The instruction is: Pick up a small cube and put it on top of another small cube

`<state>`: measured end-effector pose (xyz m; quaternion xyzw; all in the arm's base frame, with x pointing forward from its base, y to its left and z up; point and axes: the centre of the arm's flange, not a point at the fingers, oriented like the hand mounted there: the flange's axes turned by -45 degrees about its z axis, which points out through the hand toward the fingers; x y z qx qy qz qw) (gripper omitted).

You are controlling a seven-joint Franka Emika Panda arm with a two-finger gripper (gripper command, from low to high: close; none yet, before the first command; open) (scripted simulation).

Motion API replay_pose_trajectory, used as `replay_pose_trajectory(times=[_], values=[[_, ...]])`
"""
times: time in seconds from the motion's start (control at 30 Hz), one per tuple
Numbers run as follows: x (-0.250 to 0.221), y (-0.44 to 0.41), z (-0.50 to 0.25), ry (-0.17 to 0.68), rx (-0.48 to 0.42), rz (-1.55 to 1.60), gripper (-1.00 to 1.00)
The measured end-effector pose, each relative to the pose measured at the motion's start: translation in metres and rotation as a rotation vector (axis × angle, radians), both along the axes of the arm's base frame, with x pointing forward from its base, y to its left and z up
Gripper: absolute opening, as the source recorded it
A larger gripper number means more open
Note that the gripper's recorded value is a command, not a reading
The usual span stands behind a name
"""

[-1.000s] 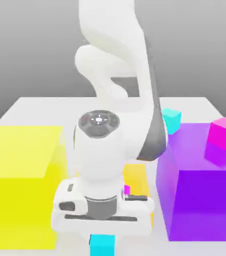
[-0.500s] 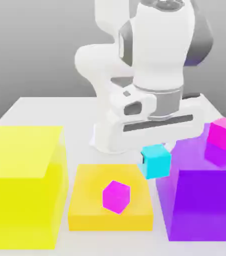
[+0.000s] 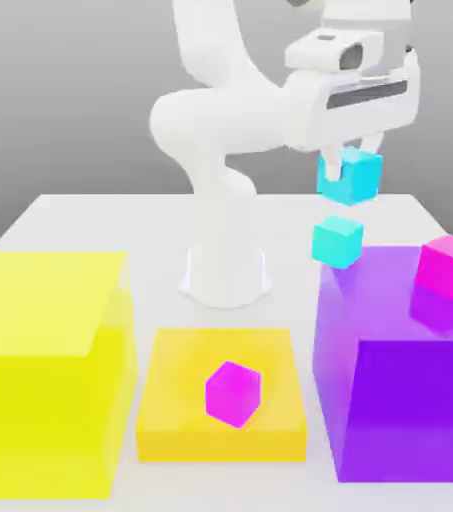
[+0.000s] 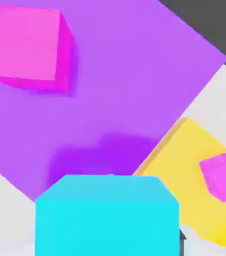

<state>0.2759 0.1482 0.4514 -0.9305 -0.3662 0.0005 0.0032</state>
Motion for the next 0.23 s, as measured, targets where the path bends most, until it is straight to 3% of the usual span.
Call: replay_pose_trajectory(times=[0.1,0.13,0.23], values=[[-0.003,0.001,-0.037,0.000,0.000,0.010,-1.00],[-0.004,0.000,-0.048,0.000,-0.001,0.011,1.00],[-0.004,0.000,-0.048,0.000,0.000,0.011,1.00]])
